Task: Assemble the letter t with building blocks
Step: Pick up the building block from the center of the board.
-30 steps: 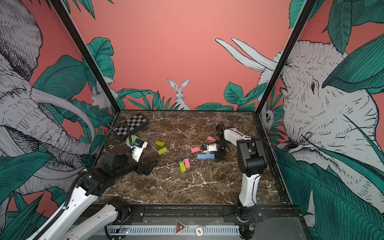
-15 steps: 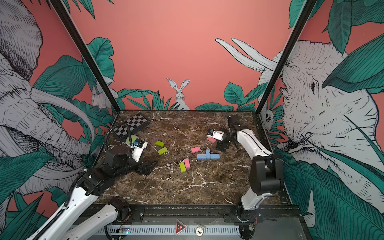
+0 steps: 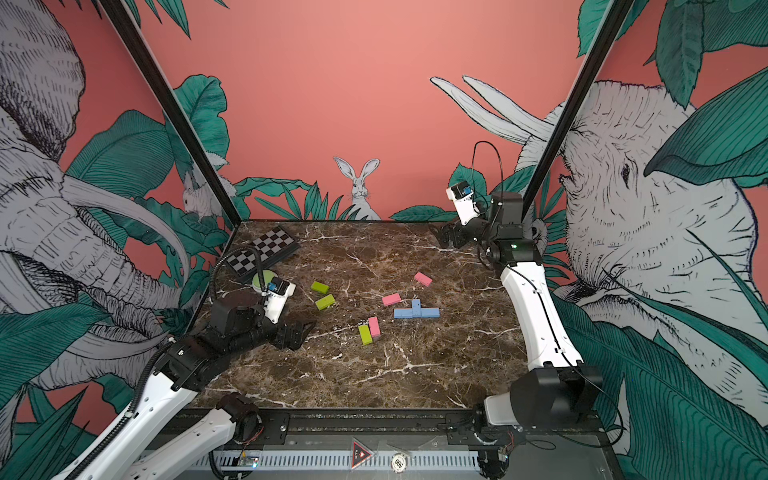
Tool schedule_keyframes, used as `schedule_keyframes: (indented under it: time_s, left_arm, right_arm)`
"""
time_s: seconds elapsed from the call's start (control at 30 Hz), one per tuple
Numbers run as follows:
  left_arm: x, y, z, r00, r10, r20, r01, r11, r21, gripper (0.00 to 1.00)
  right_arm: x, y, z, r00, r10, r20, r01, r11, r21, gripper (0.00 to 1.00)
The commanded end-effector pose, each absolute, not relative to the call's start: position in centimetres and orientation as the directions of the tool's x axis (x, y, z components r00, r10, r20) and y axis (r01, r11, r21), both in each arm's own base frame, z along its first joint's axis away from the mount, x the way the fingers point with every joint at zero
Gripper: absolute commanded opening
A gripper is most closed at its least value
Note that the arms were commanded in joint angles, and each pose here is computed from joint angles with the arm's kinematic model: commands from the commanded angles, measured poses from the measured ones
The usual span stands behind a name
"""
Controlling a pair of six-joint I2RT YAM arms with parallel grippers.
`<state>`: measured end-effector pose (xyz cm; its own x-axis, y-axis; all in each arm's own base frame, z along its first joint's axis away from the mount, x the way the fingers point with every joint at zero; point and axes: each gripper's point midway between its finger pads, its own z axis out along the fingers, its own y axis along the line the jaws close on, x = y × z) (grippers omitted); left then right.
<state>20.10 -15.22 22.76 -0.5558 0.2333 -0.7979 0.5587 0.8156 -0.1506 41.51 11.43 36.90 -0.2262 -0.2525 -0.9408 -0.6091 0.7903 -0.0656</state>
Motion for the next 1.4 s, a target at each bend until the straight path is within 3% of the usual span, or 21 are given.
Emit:
schedule_keyframes:
  time_s: [0.0, 0.17, 0.3, 0.47, 0.6, 0.83, 1.37]
  left_arm:
    - [20.1, -15.2, 22.5, -0.556, 0.240, -0.795, 0.558, 0.817, -0.144, 0.99]
    - [20.2, -15.1, 22.4, -0.560, 0.242, -0.793, 0.554, 0.821, -0.140, 0.99]
    - [20.3, -15.1, 22.3, -0.562, 0.244, -0.791, 0.551, 0.823, -0.138, 0.99]
    - [20.4, -15.0, 22.2, -0.566, 0.246, -0.787, 0.545, 0.828, -0.133, 0.99]
    - [20.5, -15.0, 22.0, -0.571, 0.249, -0.783, 0.542, 0.830, -0.132, 0.99]
    - [20.5, -15.0, 21.6, -0.581, 0.258, -0.772, 0.541, 0.831, -0.130, 0.99]
    - [20.7, -14.9, 21.3, -0.589, 0.265, -0.763, 0.535, 0.836, -0.123, 0.99]
  right_arm:
    - [41.8, 10.6, 35.6, -0.318, -0.218, -0.923, -0.556, 0.831, -0.005, 0.98]
    - [42.2, 9.3, 29.7, -0.485, -0.344, -0.804, -0.531, 0.846, -0.042, 0.98]
    - [42.2, 8.8, 22.6, -0.642, -0.472, -0.603, -0.549, 0.833, -0.068, 0.97]
    - [42.8, 9.7, 16.3, -0.711, -0.546, -0.444, -0.583, 0.810, -0.064, 0.92]
    - [43.2, 10.8, 12.0, -0.756, -0.566, -0.328, -0.600, 0.800, 0.001, 0.81]
    - [43.9, 11.8, 7.9, -0.773, -0.572, -0.275, -0.607, 0.793, 0.057, 0.74]
    - [46.1, 12.7, 4.6, -0.772, -0.603, -0.200, -0.625, 0.778, 0.067, 0.60]
